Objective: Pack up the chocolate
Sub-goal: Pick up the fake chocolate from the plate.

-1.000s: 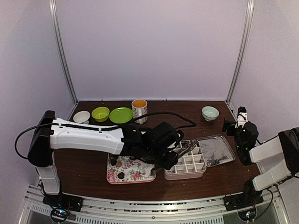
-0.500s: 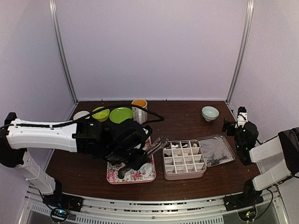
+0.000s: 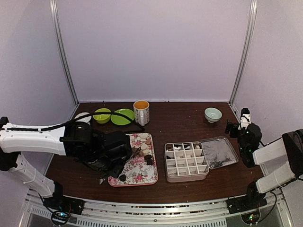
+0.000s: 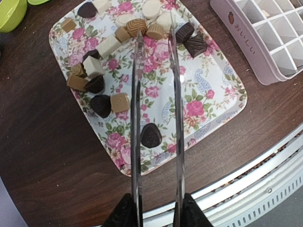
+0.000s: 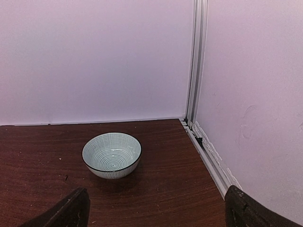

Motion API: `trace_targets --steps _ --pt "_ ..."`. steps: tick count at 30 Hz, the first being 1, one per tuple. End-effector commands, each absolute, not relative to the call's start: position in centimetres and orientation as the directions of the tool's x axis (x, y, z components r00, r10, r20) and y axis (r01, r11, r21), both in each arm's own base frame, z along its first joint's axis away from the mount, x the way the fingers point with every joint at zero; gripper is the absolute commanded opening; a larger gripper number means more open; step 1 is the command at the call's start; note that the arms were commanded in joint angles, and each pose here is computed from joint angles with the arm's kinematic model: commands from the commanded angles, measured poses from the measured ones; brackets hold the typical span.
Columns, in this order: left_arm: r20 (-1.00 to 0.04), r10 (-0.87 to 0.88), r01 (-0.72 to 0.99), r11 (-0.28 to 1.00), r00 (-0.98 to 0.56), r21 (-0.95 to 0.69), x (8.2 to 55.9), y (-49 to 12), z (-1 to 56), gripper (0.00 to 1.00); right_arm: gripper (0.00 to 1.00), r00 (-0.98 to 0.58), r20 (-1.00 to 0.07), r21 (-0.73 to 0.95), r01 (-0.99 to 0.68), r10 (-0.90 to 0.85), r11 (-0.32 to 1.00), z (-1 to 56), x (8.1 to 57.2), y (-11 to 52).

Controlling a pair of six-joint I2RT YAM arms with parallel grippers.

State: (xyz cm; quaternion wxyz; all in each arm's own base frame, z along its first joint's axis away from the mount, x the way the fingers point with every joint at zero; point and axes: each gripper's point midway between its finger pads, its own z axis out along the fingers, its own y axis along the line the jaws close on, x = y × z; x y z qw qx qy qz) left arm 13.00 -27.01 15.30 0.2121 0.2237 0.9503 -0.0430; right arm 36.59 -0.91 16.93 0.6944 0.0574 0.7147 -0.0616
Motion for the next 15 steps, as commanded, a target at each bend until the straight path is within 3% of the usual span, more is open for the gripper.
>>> trace_targets --steps 1,7,15 --pt "-0.347 0.37 0.392 0.92 -0.862 0.007 11.7 -24.9 14.5 0.33 1.0 -0.018 -1.0 -0.005 0.174 -0.002 0.985 17.4 36.8 -1.1" --pt "-0.285 0.353 0.368 0.93 -0.891 0.002 10.7 -24.3 12.9 0.34 1.0 -0.018 -1.0 -0.005 0.176 -0.002 0.984 17.4 36.9 -1.1" --pt "-0.282 0.324 0.333 0.943 -0.903 0.018 10.6 -23.2 12.7 0.38 1.0 -0.019 -1.0 -0.005 0.175 -0.002 0.985 17.4 36.9 -1.1"
